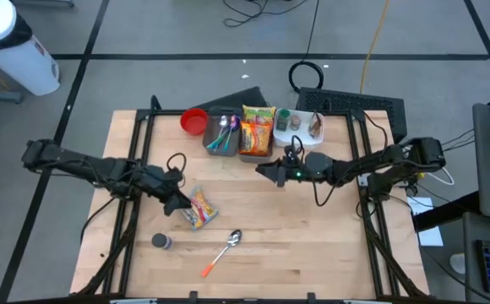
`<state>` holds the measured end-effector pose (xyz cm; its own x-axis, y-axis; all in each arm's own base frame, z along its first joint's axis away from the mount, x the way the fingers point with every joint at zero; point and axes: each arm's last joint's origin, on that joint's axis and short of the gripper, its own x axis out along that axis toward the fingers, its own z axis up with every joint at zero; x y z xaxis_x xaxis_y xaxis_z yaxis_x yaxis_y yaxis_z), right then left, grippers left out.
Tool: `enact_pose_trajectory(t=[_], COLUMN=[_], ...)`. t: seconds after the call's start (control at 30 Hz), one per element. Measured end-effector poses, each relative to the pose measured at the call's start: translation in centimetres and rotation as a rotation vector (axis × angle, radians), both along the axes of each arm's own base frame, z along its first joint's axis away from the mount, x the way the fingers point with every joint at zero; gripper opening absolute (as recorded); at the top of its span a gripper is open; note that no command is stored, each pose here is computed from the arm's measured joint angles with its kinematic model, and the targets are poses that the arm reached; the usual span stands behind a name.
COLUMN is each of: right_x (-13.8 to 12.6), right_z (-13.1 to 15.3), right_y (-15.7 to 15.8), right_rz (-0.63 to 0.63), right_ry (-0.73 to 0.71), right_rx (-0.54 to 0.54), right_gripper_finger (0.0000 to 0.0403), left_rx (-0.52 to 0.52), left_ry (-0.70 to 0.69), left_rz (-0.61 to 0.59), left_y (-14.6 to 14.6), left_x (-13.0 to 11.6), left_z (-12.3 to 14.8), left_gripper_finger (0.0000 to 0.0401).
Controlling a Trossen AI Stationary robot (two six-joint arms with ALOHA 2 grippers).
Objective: Pick & Place Food Item
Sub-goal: Put the blue noodle pack into the right black bin
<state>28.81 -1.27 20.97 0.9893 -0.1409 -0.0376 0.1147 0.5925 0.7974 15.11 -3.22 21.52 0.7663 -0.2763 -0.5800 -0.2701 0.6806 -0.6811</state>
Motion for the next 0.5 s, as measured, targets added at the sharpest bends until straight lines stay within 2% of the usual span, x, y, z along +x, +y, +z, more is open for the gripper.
enact_pose_trajectory(t=[0.17,0.33,0.4,0.5], right_x=[0.0,0.0,0.0,0.0], right_z=[0.0,0.0,0.0,0.0], right_y=[-0.6,-0.7,-0.7,-0.6], right_rz=[-0.016,-0.018,-0.016,0.009], right_ry=[0.000,0.001,0.001,0.002], right_rx=[0.000,-0.002,-0.006,-0.010], right_gripper_finger=[0.0196,0.0196,0.0196,0.0196], left_rx=[-0.007,-0.052,-0.059,-0.091], left_ry=[0.076,0.276,0.317,0.295], left_rz=[0.139,0.237,0.226,0.163], left_y=[2.2,4.5,5.2,6.2], left_x=[-0.1,-1.5,-1.6,-1.2], left_z=[-0.5,-1.9,-2.3,-2.6], left_gripper_finger=[0.0132,0.0132,0.0132,0.0142])
